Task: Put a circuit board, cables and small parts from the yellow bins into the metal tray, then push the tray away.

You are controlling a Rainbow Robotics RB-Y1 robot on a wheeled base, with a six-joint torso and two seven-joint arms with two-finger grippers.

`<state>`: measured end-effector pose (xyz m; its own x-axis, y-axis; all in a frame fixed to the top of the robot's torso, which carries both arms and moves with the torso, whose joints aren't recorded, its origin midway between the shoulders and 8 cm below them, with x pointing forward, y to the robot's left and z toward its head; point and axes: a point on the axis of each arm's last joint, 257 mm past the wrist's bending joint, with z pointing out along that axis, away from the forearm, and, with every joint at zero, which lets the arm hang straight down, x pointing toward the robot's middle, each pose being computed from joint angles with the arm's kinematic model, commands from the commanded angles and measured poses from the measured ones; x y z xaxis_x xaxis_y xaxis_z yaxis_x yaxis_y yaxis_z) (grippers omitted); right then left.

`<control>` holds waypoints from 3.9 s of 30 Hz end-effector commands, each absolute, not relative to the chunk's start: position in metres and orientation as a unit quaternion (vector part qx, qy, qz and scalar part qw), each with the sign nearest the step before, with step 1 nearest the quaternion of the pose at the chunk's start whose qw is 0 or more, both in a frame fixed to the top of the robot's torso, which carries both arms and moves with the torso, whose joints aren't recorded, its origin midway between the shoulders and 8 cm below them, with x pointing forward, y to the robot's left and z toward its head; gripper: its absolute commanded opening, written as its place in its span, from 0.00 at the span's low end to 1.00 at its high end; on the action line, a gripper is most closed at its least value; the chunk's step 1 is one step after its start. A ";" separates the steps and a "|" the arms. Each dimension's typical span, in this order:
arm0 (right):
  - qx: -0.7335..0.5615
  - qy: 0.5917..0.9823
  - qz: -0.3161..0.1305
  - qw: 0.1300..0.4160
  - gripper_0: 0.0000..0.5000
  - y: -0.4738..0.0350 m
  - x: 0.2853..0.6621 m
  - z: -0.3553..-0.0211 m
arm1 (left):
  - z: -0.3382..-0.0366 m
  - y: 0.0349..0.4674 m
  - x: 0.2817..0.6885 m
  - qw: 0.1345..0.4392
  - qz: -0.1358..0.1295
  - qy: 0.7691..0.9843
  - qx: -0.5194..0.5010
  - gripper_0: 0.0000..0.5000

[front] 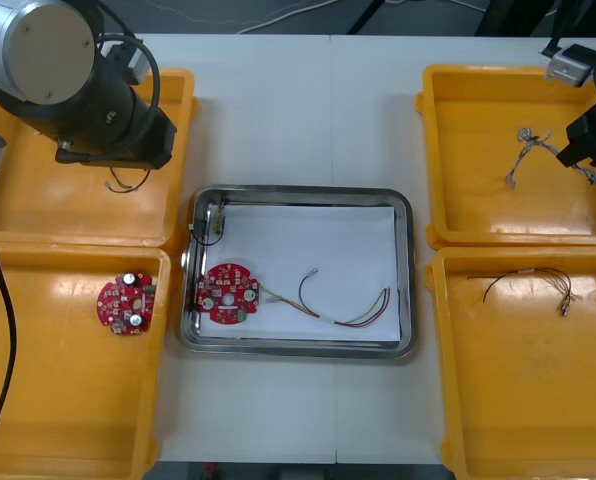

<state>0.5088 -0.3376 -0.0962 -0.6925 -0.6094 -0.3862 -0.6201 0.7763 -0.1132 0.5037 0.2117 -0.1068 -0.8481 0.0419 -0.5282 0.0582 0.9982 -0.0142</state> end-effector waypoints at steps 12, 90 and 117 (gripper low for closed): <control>-0.308 0.904 -0.032 0.297 0.00 -0.350 0.530 0.013 | -0.094 0.223 0.502 0.290 -0.010 0.957 0.019 0.00; -0.256 0.916 -0.018 0.309 1.00 -0.317 0.573 -0.111 | -0.092 0.222 0.500 0.298 -0.006 0.954 0.027 0.00; -0.220 0.915 -0.033 0.338 1.00 -0.321 0.616 -0.185 | -0.092 0.224 0.501 0.299 -0.004 0.954 0.023 0.00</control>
<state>0.6133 -0.3302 -0.1751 -0.6797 -0.3960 -0.6174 -0.3610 0.9134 -0.1884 0.5013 0.2078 -0.1030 -0.8377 0.0555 -0.5433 0.0740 0.9972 -0.0122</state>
